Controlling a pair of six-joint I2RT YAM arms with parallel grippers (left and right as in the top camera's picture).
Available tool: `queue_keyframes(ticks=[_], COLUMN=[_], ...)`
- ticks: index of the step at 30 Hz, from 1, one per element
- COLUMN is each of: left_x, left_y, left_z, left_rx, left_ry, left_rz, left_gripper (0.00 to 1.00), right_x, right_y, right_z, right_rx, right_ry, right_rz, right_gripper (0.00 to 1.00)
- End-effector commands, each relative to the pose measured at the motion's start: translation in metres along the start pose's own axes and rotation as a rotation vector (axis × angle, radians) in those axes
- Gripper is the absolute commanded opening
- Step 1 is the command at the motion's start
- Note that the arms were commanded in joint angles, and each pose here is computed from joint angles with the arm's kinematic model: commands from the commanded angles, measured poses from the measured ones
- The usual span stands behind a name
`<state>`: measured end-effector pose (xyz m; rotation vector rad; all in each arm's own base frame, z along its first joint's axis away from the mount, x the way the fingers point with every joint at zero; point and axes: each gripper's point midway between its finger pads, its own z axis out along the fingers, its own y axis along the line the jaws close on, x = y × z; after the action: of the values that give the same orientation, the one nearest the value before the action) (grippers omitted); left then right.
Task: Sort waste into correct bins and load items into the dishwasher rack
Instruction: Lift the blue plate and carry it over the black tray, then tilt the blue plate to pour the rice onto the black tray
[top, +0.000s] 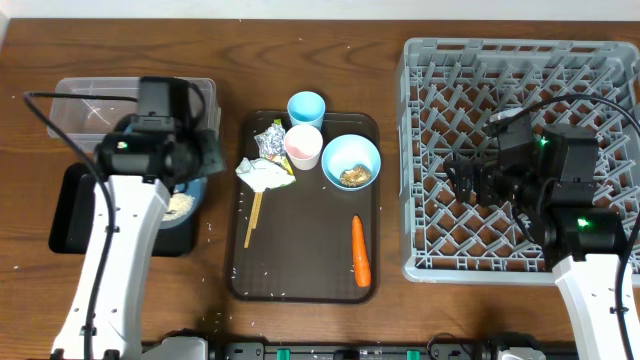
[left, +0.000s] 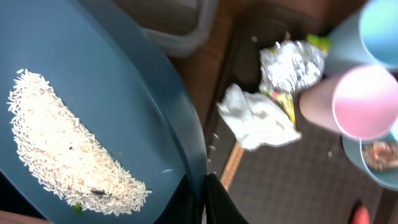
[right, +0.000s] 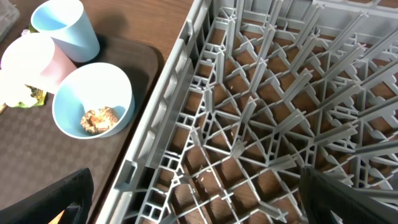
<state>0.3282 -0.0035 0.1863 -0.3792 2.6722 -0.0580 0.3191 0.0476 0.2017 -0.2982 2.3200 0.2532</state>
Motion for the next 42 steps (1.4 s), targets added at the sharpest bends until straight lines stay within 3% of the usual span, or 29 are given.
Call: queue_keyframes(ticks=[1,15,42], left_x=[-0.017,-0.046,-0.05], left_y=[0.012,0.033,0.068], left_z=[0.0,0.017,-0.043], left_rx=[-0.014,0.129,0.706], left_ry=[-0.039,-0.066,-0.133], left_rz=[-0.023,-0.137,-0.299], left_gripper=[0.06,0.06,0.06], right_x=[-0.008,-0.007,-0.007], right_y=[0.003,0.003,0.003], right_z=[-0.003,-0.003,-0.003], right_rx=[-0.002,-0.002,-0.003], right_ry=[-0.013,-0.013,-0.012], right_rz=[-0.003,-0.003,-0.002], right_gripper=[0.99,0.99,0.98])
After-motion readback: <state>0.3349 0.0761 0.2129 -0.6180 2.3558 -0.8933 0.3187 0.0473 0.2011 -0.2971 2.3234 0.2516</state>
